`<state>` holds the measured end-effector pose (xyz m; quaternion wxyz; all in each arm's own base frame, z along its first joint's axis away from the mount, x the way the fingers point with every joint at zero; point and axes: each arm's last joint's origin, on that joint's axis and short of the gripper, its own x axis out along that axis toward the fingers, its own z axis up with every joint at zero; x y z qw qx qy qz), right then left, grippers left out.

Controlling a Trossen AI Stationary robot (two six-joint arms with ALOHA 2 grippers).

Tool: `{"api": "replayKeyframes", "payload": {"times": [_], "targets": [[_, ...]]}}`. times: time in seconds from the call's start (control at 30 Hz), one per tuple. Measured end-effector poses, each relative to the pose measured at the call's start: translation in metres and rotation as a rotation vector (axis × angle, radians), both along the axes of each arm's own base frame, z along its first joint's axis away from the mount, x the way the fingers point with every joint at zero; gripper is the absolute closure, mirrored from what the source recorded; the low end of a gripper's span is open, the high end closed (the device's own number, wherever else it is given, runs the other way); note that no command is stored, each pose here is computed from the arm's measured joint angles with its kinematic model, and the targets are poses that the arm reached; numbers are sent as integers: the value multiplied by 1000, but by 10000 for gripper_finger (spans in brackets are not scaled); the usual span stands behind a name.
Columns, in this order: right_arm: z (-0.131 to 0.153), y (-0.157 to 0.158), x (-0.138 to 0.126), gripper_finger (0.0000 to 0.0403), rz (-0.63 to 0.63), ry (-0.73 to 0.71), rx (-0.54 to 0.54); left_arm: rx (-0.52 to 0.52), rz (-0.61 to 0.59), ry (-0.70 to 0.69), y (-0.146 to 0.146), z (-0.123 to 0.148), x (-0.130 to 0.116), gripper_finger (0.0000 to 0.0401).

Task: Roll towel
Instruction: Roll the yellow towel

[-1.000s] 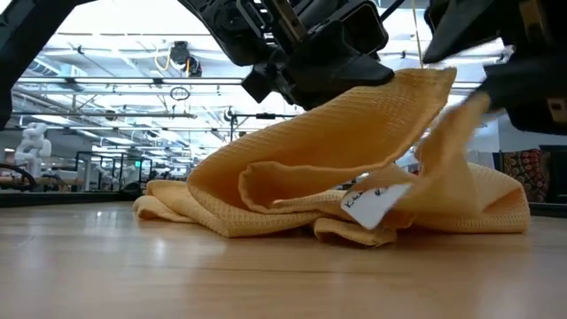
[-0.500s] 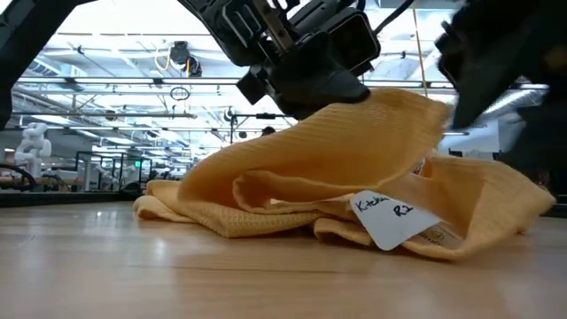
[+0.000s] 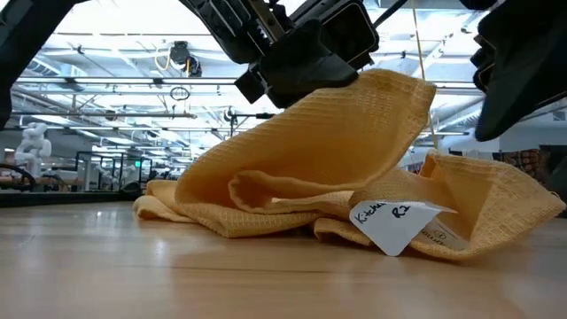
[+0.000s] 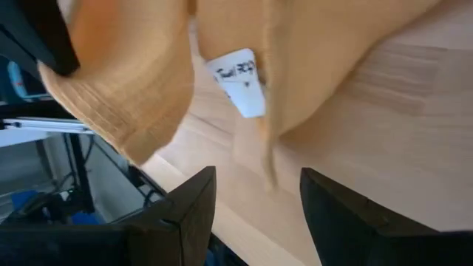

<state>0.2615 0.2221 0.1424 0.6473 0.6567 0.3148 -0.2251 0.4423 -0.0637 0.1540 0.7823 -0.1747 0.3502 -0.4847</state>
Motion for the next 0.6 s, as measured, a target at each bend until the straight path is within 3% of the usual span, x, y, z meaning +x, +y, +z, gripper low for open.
{"api": "replayKeyframes", "payload": {"times": [0.17,0.3,0.6], "targets": [[-13,4,7,215,3,-44,-28,3,-27,-39,-10,-5,2,400],[-25,7,8,215,22,-39,-63,-6,-19,46,-15,-27,3,400],[-26,20,6,215,101,-124,-89,-14,7,69,-14,-35,7,400]]}}
